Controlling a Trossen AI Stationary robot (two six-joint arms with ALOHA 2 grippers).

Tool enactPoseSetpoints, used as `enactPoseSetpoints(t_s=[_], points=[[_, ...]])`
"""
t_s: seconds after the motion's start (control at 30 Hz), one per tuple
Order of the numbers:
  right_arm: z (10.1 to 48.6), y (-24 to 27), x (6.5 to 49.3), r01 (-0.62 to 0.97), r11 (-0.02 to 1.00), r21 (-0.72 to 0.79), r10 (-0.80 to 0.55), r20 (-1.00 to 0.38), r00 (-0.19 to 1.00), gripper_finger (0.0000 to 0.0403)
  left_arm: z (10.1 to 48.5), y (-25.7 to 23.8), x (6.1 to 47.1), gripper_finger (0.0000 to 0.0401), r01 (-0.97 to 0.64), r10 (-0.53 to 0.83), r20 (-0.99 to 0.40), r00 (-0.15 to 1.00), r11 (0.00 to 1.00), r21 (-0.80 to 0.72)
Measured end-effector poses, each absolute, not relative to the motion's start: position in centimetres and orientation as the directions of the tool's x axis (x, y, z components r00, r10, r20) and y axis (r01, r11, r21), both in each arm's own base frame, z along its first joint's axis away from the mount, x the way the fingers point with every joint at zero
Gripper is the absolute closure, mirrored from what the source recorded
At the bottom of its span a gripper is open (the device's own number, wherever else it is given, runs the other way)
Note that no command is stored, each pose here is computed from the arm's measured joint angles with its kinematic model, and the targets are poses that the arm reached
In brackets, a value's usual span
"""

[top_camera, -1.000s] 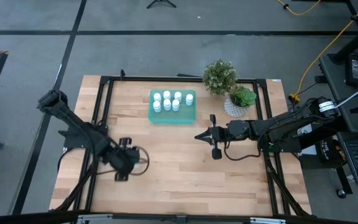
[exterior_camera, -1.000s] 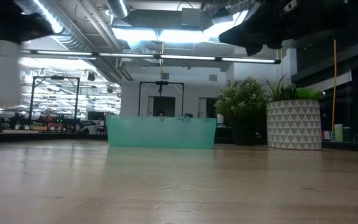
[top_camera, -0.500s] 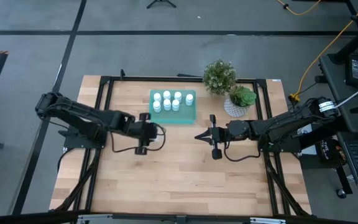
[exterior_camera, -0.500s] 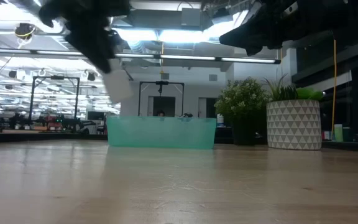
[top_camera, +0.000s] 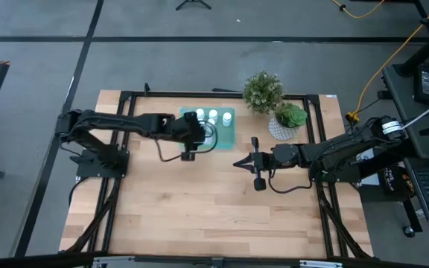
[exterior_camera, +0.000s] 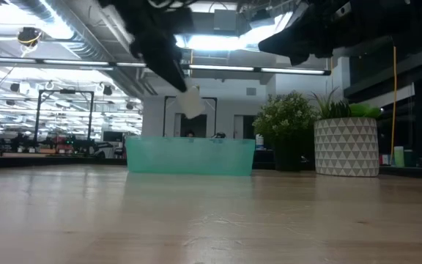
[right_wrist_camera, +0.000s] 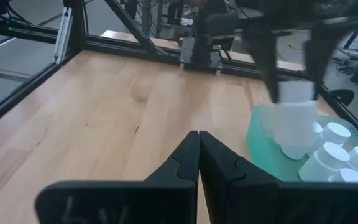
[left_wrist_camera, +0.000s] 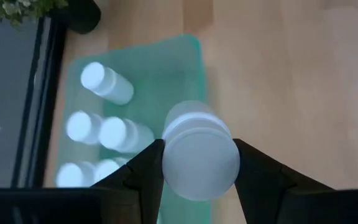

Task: Pick and place pill bottles into a basket
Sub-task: Put the white pill bottle into the green bin

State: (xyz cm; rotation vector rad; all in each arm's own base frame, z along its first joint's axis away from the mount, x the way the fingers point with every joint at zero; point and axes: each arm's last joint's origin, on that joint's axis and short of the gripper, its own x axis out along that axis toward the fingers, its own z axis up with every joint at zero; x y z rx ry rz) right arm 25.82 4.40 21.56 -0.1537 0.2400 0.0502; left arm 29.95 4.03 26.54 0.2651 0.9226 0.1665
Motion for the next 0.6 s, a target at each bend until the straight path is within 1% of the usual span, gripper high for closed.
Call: enactPoseSetpoints(t_s=[0.23, 0.4, 0.6], points=[[21.0, 4.4, 25.7, -0.077, 0.985, -0.156, 0.028, -0.296, 0.955, 0.0389, 26.7, 6.9, 33.7, 0.0244, 0.047, 0.266, -0.796, 0.544, 0.937, 0.345], [20.9, 4.3, 25.6, -0.071, 0.98, -0.184, 0.012, -0.303, 0.953, 0.0389, 26.9, 8.6, 36.2, 0.0244, 0.116, 0.275, -0.821, 0.5, 0.919, 0.378], [20.6, 4.3, 25.5, -0.075, 0.979, -0.192, 0.005, -0.342, 0.94, 0.0389, 26.8, 10.6, 38.2, 0.0244, 0.178, 0.255, -0.848, 0.465, 0.911, 0.371]])
